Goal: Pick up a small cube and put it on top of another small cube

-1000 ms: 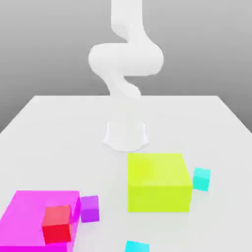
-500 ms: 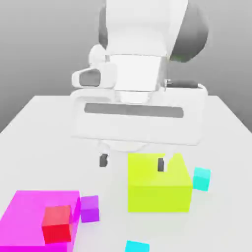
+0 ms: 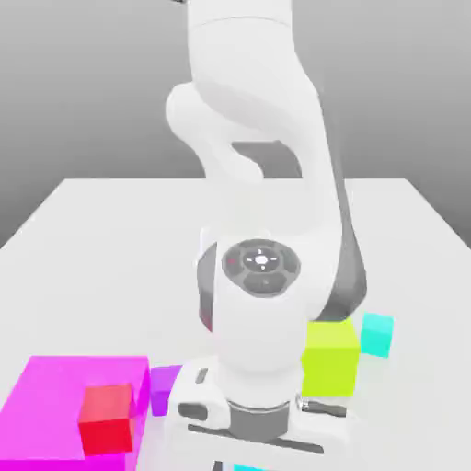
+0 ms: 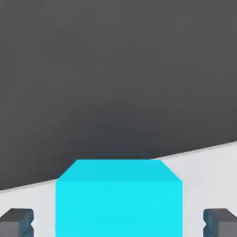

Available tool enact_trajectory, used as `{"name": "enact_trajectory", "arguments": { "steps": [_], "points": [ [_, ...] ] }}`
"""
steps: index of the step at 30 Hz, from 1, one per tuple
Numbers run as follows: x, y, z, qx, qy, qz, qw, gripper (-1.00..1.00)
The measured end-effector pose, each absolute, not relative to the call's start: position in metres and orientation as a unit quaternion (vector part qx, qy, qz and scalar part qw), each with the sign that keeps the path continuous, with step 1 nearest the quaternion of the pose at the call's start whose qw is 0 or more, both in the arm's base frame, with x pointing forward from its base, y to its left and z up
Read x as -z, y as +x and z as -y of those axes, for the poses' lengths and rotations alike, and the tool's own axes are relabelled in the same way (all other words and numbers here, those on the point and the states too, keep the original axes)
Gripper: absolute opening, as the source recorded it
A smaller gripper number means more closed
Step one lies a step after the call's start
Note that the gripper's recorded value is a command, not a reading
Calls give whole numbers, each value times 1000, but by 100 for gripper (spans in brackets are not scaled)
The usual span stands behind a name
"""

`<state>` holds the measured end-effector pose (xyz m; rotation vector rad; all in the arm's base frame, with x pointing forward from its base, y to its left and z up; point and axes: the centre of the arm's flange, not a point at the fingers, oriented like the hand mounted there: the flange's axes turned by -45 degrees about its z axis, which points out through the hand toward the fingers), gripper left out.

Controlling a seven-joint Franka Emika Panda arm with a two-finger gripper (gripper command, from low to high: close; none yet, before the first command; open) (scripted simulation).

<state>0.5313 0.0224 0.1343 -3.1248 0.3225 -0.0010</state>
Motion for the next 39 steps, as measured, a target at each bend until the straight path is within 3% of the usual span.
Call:
{"name": "enact_trajectory", "arguments": {
  "steps": [5,10,16,21,28,35,36,39],
  "points": [
    [-136,531,-23,0,-995,-103,0,-100],
    [-194,526,-32,0,-996,-85,2,-100],
    [-225,459,-131,-1,-993,119,11,-100],
    [-240,378,-205,-1,-950,311,12,-100],
    [-248,272,-235,-1,-853,522,2,-100],
    [-195,258,-237,0,-834,551,-2,-100],
    [-186,258,-236,0,-834,551,-2,100],
    [-186,258,-235,0,-835,550,-2,100]
  ]
}}
